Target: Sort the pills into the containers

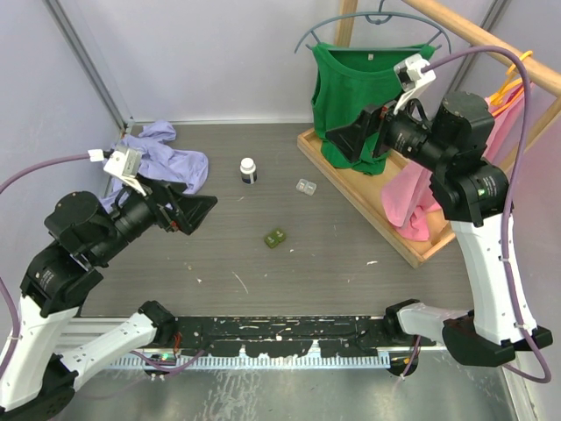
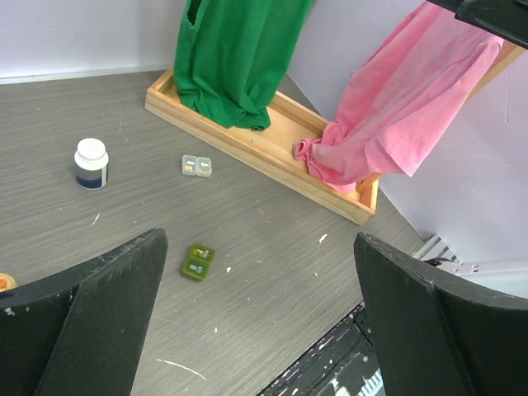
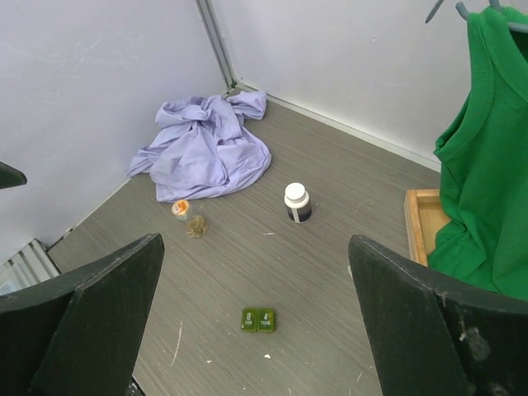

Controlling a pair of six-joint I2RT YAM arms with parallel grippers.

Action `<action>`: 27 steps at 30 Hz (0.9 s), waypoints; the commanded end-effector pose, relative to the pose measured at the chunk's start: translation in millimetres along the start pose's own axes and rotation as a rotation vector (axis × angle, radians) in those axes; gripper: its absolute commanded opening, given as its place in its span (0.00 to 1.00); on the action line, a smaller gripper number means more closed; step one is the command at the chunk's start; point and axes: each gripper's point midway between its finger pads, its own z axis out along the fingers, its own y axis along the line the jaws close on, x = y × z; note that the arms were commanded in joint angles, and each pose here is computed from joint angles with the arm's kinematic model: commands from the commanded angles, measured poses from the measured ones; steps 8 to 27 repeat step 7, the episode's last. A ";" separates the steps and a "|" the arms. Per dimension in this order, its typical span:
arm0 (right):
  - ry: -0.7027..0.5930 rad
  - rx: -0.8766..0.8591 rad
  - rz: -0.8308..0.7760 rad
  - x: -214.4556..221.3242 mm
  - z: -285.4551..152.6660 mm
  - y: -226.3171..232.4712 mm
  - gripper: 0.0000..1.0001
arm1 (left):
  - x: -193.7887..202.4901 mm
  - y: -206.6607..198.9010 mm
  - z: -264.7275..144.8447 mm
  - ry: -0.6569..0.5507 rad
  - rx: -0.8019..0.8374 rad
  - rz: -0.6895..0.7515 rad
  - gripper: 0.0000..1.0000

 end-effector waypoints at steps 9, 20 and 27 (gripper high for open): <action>-0.040 0.022 -0.068 -8.1 -9.5 -3.9 1.00 | -2.9 -4.3 4.6 -0.004 0.029 0.031 0.98; -0.040 0.022 -0.068 -8.1 -9.5 -3.9 1.00 | -2.9 -4.3 4.6 -0.004 0.029 0.031 0.98; -0.040 0.022 -0.068 -8.1 -9.5 -3.9 1.00 | -2.9 -4.3 4.6 -0.004 0.029 0.031 0.98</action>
